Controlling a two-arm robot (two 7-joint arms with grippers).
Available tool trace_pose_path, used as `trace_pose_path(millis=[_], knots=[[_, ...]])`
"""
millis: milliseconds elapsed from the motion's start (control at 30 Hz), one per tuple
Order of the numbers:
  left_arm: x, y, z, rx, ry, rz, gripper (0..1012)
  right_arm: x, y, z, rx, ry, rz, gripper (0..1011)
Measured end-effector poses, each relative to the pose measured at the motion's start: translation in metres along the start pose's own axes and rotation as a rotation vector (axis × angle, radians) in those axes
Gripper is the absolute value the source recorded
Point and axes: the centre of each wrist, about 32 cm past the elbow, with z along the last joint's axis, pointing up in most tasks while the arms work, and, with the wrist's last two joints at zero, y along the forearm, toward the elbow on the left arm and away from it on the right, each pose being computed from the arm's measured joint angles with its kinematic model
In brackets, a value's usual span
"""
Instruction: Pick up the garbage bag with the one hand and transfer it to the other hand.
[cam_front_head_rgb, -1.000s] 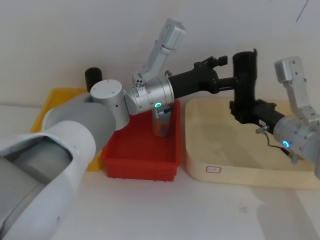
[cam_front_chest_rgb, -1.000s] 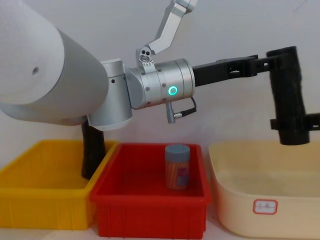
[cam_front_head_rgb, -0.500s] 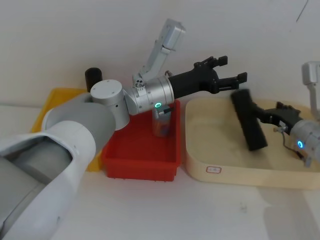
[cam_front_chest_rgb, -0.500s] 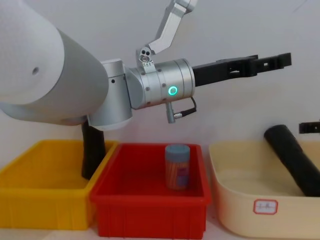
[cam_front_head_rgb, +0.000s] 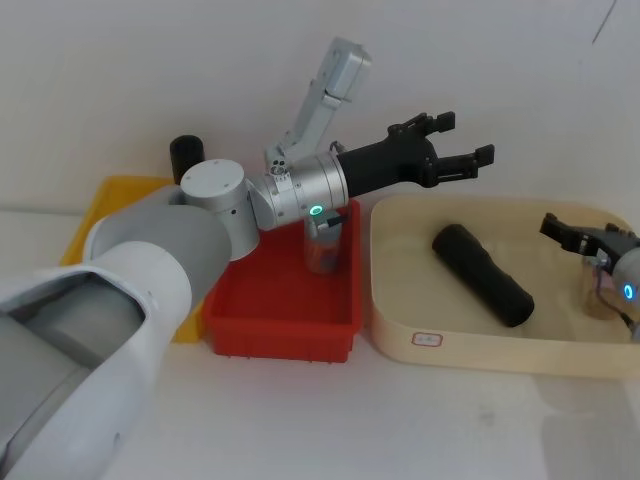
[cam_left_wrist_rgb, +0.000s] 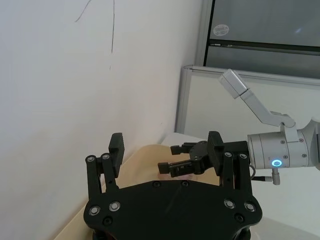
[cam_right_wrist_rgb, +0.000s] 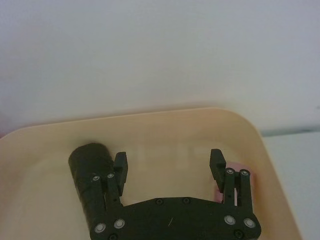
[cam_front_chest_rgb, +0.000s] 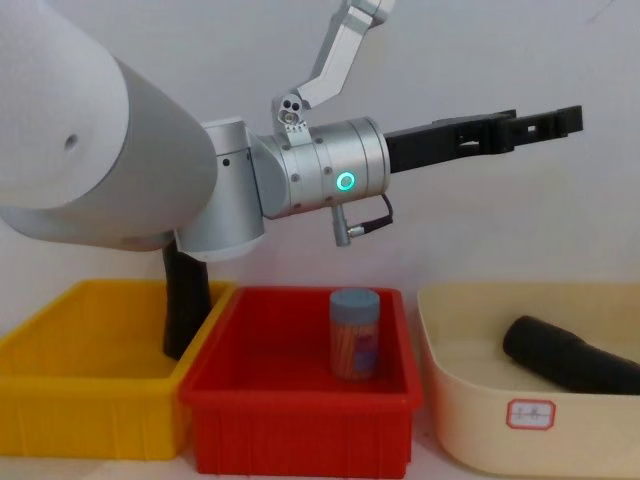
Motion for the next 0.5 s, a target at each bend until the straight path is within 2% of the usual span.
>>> trace_pose_path(millis=[500], knots=[[0.0000,0.0000,0.0000,0.000,0.000,0.000,1001,0.0073,0.0005,-0.0013,-0.015,0.045,-0.054,1001]])
